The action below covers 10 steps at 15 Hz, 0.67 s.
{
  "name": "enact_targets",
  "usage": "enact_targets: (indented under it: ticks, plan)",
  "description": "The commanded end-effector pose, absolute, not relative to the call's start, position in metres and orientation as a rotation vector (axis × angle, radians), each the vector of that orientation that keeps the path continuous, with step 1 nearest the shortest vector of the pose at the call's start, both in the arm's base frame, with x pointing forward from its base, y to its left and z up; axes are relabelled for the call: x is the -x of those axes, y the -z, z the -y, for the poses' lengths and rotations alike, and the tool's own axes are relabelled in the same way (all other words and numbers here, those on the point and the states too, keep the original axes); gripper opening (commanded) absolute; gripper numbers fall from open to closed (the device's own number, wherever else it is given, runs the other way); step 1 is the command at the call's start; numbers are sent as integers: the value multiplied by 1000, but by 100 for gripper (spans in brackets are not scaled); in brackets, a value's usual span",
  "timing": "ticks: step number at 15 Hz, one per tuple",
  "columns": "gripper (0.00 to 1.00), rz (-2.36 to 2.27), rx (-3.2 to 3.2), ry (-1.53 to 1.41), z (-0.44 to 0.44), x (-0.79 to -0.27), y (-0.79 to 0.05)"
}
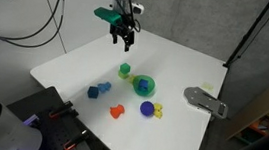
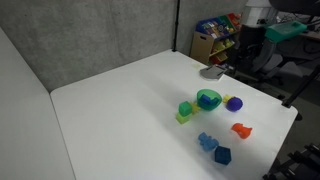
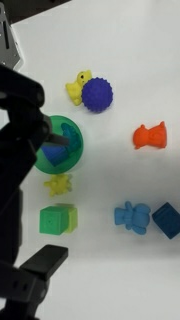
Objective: Remove the light blue toy from the green bowl and put it on top of the green block
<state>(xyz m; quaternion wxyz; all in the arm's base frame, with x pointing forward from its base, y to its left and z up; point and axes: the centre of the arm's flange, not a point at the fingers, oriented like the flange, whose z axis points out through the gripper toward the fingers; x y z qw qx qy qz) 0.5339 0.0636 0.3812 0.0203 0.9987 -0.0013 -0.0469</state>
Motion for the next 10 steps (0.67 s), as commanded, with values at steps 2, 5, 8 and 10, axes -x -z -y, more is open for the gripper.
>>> enact_targets:
  ticks: [2, 5, 8, 10]
  plan:
    - [100, -41, -3083, 108, -56, -491, -444]
    - [100, -39, -3083, 55, -52, -473, -473]
    - [100, -20, -3086, 31, -51, -458, -491]
    - [100, -2, -3095, 36, -55, -471, -487]
